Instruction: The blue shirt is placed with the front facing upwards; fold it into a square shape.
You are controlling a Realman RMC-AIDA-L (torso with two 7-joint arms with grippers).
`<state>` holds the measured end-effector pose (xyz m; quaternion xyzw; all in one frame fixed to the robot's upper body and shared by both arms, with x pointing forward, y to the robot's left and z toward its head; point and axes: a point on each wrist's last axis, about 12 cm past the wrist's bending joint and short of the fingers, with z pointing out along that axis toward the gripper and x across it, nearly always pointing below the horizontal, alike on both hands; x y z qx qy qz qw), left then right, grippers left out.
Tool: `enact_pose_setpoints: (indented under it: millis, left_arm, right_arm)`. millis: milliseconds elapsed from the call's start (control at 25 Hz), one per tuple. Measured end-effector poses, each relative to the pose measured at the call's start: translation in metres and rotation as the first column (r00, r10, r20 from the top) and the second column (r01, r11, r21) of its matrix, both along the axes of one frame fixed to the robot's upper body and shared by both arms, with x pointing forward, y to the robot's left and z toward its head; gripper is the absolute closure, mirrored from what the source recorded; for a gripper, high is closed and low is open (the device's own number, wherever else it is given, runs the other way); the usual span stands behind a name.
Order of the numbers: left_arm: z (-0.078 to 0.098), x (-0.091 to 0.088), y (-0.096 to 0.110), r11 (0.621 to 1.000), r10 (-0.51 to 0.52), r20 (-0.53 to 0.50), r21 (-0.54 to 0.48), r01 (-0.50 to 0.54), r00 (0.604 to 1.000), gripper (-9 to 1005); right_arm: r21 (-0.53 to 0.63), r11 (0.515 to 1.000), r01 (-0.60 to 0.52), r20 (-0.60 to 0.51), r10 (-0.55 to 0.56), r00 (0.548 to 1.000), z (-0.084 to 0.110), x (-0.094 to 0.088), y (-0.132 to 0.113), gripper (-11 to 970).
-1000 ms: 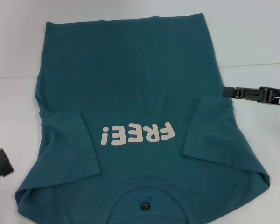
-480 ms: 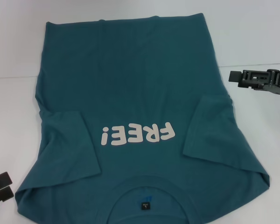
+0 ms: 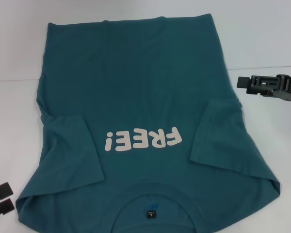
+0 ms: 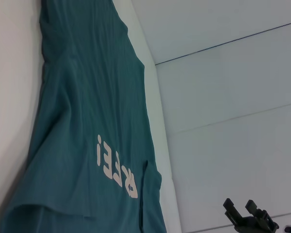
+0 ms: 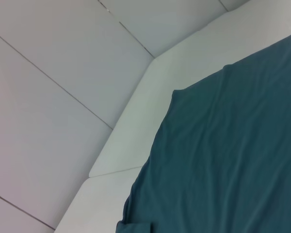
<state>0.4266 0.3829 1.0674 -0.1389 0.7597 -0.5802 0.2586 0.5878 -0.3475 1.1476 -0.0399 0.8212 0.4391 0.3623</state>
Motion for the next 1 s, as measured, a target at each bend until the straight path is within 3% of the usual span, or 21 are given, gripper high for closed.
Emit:
enact_pose_setpoints:
  millis: [440,1000]
  left_arm:
    - [-0.008,-0.004,0.001,1.000,0.015,-0.084,0.007,-0.015,0.996,235]
    - [-0.031,-0.003,-0.004,0.992,0.125,-0.216,0.029,-0.121,0.968,270]
  right_arm:
    - [-0.002,1.000,0.009,-0.032,-0.009,0.999,-0.001,-0.002,-0.003,260]
    - [0.004,1.000,0.020,-0.047,-0.020,0.999,0.000,-0.001,-0.005,259]
